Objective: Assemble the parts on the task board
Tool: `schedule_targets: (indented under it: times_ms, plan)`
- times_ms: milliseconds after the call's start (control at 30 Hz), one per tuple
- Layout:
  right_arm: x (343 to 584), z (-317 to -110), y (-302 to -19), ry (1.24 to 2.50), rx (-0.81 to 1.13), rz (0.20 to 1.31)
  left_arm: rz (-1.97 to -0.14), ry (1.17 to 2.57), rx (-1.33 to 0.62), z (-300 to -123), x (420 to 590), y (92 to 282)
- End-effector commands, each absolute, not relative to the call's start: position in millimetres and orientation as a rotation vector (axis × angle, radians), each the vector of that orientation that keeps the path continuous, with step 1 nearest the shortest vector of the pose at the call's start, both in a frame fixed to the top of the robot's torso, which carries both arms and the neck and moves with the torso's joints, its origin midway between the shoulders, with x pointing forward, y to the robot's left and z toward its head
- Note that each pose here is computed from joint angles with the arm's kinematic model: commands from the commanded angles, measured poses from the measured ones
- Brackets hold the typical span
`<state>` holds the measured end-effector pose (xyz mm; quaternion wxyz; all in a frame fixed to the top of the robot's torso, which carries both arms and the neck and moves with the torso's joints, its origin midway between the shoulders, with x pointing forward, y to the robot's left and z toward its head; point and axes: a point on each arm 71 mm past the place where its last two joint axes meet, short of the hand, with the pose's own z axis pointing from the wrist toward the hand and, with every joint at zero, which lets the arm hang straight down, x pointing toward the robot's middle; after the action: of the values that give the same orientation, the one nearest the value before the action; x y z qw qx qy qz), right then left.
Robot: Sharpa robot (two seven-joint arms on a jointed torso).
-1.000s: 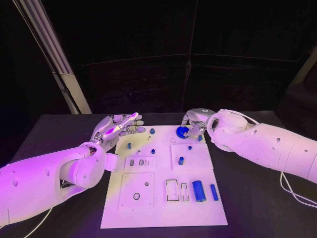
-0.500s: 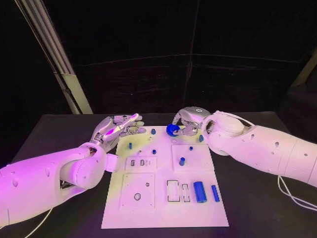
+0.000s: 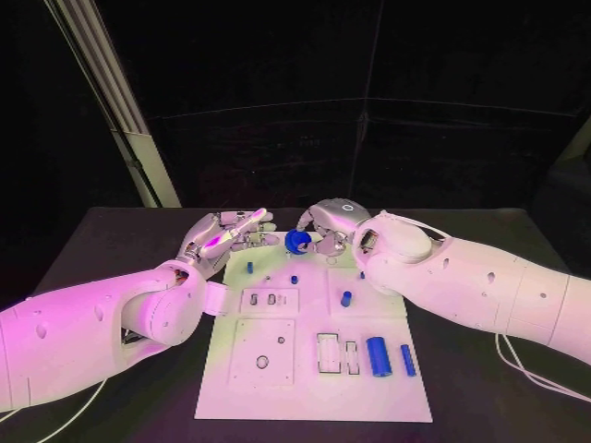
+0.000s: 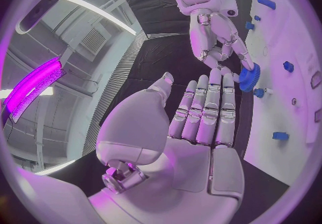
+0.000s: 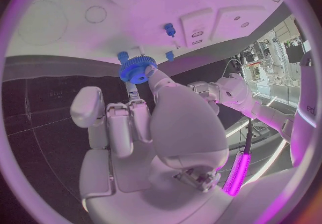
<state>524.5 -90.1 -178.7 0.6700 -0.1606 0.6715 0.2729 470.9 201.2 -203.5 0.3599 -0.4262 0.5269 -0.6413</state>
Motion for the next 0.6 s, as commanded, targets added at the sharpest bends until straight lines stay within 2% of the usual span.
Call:
schedule_targets:
  times_ms: [33, 300, 600]
  plan:
    - [526.0, -182.2, -86.3, 1.523, -0.381, 0.591, -1.678, 1.356, -1.089, -201.6, 470.8, 198.8]
    - [526.6, -195.1, -72.5, 1.578, -0.406, 0.581, -1.682, 1.357, -1.088, -201.7, 471.2, 197.1]
    - [529.5, -199.0, -69.3, 1.588, -0.406, 0.568, -1.685, 1.358, -1.087, -201.7, 471.2, 196.4]
